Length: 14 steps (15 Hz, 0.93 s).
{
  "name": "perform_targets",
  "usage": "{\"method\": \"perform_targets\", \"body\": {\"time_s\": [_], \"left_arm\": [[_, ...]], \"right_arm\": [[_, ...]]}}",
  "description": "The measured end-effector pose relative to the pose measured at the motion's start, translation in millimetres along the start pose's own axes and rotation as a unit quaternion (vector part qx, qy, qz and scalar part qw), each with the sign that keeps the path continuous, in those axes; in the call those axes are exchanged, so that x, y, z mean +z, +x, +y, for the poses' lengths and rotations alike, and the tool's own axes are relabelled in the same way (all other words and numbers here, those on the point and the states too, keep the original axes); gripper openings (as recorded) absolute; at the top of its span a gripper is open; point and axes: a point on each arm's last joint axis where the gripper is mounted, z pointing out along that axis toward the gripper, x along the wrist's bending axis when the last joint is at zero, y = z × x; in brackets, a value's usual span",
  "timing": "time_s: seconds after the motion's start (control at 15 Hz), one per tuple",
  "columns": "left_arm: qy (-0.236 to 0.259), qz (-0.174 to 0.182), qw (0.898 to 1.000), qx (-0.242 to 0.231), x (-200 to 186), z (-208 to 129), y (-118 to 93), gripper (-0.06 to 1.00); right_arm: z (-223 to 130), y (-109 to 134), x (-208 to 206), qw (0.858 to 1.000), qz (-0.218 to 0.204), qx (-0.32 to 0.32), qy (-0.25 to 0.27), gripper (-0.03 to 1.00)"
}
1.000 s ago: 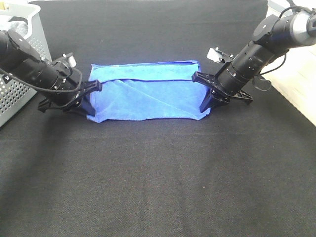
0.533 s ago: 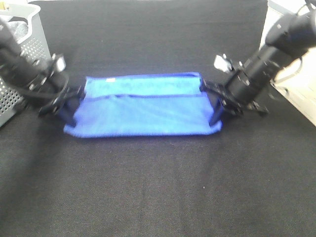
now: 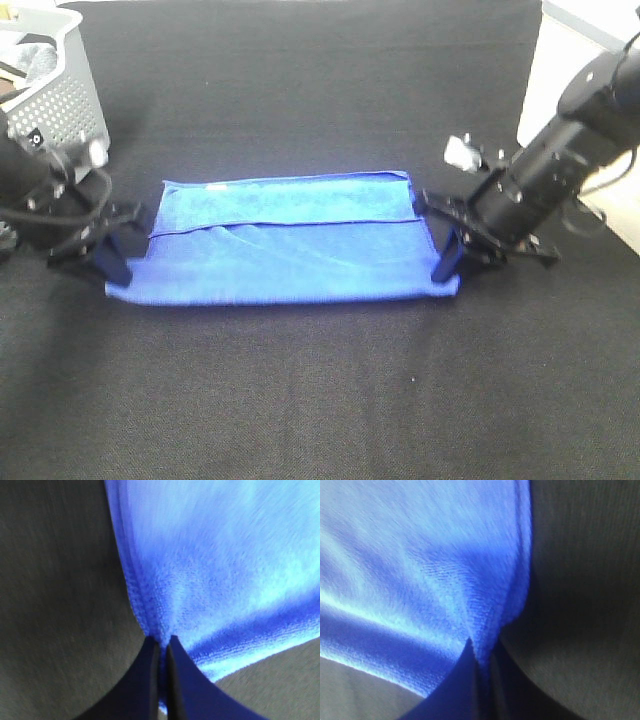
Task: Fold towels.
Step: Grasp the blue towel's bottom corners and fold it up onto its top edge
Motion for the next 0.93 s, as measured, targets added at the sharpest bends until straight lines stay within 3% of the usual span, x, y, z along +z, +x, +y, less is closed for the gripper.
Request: {"method": "perform_targets", "body": {"time_s": [0.53, 0.93], "left_arm": [[-0.125, 0.004, 0.992, -0.006, -38, 72, -9, 0.01], [-0.124, 0.007, 0.992, -0.005, 4, 115, 2, 0.01]], "right_arm": [[75, 26, -41, 0.991, 0.001, -0.068, -0.113, 0.00], [126, 17, -4, 0.989, -0.003, -0.082, -0.123, 0.00]]}}
